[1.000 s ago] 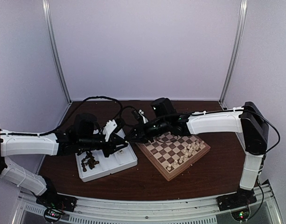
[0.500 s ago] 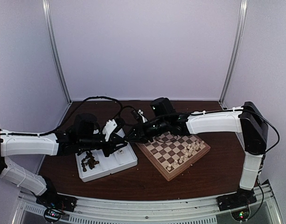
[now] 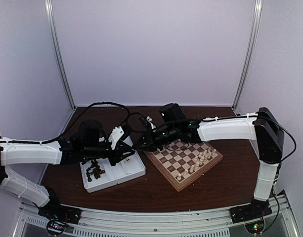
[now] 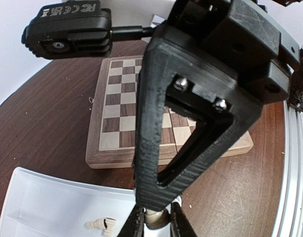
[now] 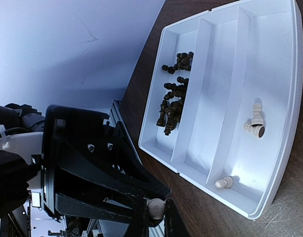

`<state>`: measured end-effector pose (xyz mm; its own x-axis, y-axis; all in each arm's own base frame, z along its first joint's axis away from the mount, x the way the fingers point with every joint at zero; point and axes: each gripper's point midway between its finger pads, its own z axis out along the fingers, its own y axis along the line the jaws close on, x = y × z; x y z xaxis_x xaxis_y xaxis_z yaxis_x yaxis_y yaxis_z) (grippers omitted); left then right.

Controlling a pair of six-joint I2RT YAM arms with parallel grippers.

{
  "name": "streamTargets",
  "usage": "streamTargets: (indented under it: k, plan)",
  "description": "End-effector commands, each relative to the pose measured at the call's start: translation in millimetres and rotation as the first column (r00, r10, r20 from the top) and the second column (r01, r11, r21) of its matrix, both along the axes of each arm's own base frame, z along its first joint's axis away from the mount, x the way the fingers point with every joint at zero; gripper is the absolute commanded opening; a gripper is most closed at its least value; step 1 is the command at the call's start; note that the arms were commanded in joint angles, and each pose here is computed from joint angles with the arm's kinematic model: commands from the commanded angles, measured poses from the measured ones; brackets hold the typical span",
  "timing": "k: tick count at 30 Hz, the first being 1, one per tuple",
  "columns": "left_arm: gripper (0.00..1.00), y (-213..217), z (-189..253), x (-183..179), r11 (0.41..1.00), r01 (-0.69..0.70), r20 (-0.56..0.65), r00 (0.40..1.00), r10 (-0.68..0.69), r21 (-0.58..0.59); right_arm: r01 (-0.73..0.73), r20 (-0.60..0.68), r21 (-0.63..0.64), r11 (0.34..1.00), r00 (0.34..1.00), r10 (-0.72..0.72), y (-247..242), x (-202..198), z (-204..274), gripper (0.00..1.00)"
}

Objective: Set up the chess pieces on the board
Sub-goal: Place the chess piece on the chessboard.

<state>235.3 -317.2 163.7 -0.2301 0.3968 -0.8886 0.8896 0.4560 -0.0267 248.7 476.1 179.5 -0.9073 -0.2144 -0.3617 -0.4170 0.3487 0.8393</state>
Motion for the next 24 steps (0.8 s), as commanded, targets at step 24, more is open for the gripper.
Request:
streamTargets:
  k: [24]
  plan:
    - [0.53, 18, 6, 14, 0.986, -0.159, 0.013, 0.987, 0.159, -0.048, 0.294, 0.45, -0.536, 0.792, 0.893, -0.027, -148, 31, -13, 0.0]
